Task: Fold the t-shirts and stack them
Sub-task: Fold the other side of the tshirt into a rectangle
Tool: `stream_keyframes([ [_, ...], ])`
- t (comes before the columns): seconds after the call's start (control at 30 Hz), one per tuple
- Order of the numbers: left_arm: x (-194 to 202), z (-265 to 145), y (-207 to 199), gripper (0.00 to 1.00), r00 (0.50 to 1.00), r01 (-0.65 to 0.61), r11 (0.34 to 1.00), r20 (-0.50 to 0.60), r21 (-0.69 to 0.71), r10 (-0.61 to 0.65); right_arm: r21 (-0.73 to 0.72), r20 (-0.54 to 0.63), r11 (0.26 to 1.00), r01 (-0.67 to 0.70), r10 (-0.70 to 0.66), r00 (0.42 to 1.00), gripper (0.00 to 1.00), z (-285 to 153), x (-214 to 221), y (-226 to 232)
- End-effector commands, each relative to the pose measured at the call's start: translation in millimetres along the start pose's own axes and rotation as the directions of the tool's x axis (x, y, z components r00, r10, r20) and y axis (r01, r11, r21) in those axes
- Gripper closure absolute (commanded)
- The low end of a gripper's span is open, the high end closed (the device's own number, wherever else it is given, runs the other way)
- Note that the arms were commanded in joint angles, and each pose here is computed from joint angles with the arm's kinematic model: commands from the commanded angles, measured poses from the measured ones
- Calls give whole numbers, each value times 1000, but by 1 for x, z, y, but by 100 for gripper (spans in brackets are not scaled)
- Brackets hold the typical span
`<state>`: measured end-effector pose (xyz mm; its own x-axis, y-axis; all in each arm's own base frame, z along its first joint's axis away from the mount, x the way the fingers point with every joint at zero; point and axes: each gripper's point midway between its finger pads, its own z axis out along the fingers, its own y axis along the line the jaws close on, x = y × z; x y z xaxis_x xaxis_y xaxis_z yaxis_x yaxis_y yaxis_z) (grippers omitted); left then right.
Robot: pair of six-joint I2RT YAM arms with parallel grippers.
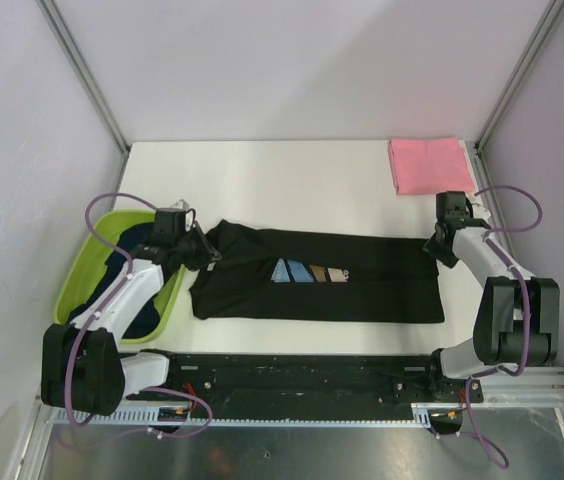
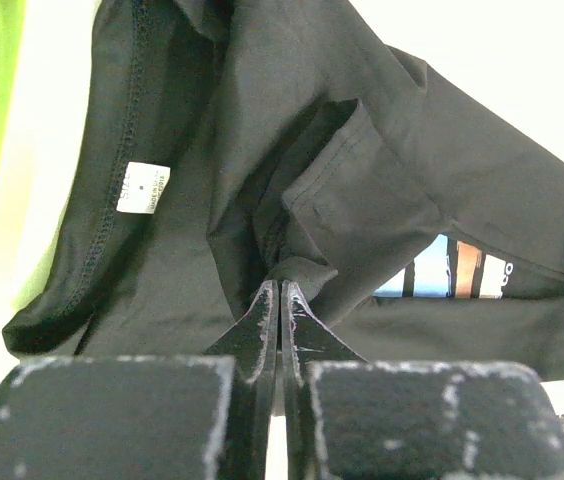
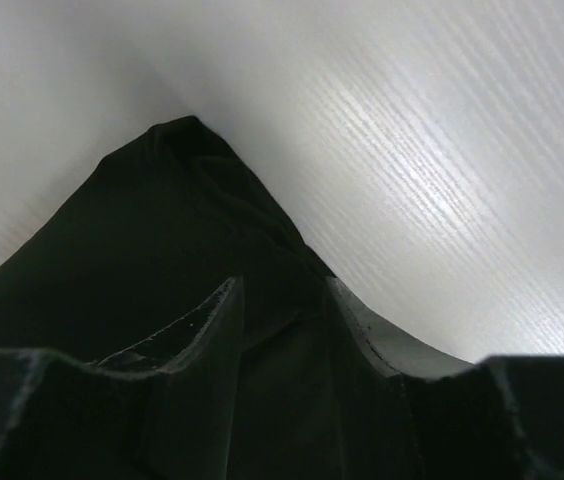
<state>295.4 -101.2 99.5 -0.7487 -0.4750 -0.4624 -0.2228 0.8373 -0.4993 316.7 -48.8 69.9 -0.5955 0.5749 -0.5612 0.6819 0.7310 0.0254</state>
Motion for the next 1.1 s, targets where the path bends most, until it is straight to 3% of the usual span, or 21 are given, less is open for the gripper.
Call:
stream_keyframes([
  [0.0,-1,-6,-7,100,999,-39,999,9,37,38,-33,-50,998,-44,42,998,59,-2,12,4],
  [0.33,-1,-6,-7,100,999,-42,998,9,39,42,-28,-121,998,-62,58,991,62,12,35,1],
  [1.07,-1,-5,-8,100,999,-40,998,7,39,40,12,-133,999,-51,52,990,62,23,42,-7],
])
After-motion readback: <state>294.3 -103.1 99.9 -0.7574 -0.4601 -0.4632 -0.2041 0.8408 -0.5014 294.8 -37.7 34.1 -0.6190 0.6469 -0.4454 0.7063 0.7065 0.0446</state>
